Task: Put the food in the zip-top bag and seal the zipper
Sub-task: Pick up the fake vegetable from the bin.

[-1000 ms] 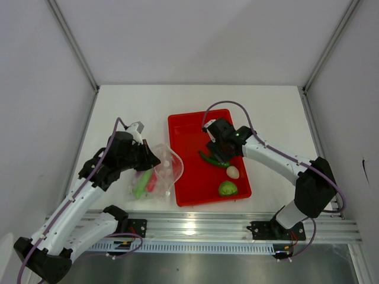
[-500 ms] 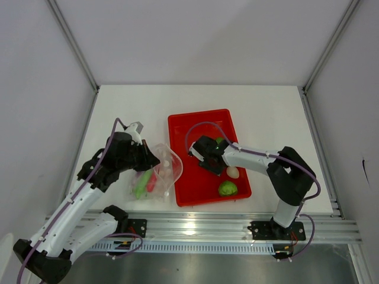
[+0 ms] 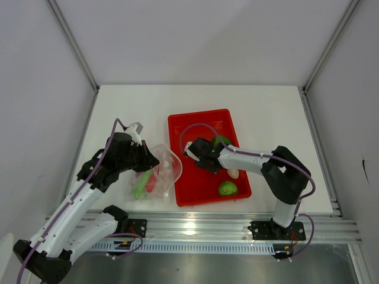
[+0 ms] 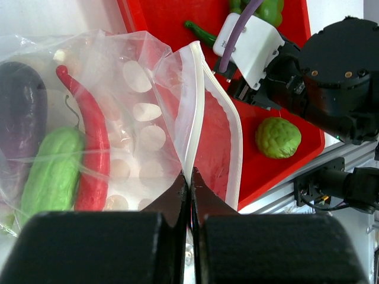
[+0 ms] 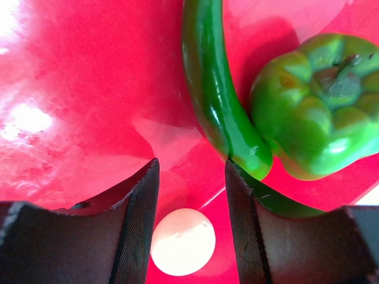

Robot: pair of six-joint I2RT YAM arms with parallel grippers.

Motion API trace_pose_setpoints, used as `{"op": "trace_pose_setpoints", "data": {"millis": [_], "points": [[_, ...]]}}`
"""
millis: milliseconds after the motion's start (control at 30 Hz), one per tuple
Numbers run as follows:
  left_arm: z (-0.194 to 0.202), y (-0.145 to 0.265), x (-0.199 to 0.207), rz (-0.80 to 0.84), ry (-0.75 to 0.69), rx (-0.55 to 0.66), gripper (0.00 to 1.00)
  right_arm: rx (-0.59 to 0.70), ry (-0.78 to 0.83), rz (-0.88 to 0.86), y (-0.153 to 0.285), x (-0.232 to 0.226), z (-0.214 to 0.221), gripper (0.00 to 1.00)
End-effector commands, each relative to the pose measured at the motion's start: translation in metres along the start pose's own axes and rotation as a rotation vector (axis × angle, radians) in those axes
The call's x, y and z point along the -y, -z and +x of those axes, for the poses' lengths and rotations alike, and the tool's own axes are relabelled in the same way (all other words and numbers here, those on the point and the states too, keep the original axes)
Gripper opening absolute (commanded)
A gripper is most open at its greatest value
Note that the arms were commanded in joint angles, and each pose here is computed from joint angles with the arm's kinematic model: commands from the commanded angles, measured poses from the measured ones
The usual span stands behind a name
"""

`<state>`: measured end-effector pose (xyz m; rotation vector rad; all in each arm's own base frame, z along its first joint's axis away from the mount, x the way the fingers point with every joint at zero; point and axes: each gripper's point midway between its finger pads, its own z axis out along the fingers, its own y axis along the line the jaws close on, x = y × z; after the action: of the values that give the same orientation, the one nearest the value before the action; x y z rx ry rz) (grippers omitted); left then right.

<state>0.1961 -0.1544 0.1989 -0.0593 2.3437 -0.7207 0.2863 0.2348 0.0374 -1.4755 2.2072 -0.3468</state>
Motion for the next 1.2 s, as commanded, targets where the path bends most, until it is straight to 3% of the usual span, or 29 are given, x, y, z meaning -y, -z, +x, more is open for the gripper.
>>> {"op": "trace_pose_setpoints", "data": {"millis": [0,633,933,1067,1100,1167], "points": [[-0.010,0.003,0.002,0.006,-0.024,0.033,0.01,0.068,0.007,0.062,0.013,0.013,-0.020,0.51],[-0.011,0.003,0.003,0.007,-0.029,0.032,0.01,0.043,0.070,0.097,-0.010,0.037,-0.018,0.52],[-0.009,0.003,0.001,-0.001,-0.027,0.025,0.01,0.029,0.048,0.006,-0.033,0.025,-0.019,0.51],[-0.009,0.003,0.001,-0.003,-0.032,0.026,0.00,0.015,0.011,-0.045,-0.037,0.015,-0.016,0.39],[-0.009,0.003,0.001,-0.004,-0.033,0.027,0.01,0.024,0.005,-0.057,-0.036,0.014,-0.017,0.31],[-0.009,0.003,0.000,-0.006,-0.035,0.026,0.00,0.041,-0.012,-0.089,-0.032,0.008,-0.019,0.24]]}}
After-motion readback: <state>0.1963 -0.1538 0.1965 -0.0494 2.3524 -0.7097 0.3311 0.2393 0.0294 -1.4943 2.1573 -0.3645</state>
